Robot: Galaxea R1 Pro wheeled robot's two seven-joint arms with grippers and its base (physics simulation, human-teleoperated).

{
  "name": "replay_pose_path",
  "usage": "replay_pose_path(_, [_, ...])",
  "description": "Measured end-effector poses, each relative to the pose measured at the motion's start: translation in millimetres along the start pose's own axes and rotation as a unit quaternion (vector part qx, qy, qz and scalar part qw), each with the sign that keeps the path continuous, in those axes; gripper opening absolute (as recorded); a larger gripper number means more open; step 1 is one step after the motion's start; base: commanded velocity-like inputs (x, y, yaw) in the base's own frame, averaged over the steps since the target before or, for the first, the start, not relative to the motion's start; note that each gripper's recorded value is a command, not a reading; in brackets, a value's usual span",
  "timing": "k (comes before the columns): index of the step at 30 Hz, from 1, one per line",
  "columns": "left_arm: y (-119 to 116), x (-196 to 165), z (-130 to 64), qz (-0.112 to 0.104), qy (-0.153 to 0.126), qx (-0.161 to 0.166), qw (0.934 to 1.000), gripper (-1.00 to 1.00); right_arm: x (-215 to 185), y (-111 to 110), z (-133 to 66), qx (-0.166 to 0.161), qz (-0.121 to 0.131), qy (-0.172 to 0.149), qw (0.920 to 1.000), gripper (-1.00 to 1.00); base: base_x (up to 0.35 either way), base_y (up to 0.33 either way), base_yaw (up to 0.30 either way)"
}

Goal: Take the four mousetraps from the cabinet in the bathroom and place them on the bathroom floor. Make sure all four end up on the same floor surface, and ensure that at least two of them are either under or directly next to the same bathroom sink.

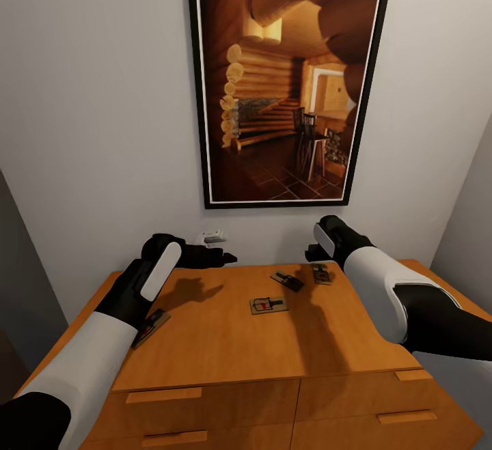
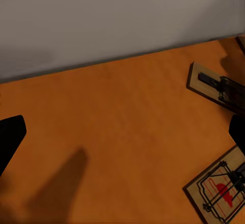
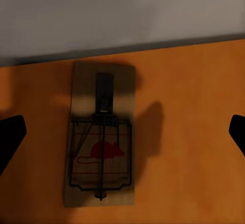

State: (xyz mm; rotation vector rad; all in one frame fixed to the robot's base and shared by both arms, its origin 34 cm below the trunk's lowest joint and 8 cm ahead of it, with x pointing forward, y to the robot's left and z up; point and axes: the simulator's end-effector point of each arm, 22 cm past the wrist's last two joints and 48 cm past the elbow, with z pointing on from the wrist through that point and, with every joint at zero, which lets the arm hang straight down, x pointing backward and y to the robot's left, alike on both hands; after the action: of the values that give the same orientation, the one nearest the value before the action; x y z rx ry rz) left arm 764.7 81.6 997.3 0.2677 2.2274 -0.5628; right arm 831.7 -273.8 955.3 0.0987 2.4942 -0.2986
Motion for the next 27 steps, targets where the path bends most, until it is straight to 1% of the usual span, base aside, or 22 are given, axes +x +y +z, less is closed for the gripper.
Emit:
replay_pose_path(11, [0.3, 0.0, 0.0, 0.0, 0.0, 0.0, 1.0, 1.0, 0.0, 0.0, 0.1, 0.0, 0.0, 0.0, 1.0, 1.0, -0.106, 0.0, 0.0])
replay_pose_path(27, [0.5, 0.3, 0.0, 0.0, 0.0, 0.0, 1.0, 1.0, -0.1, -0.7, 0.1, 0.0, 0.001, 0.0, 1.0, 1.0, -0.017, 0.0, 0.0])
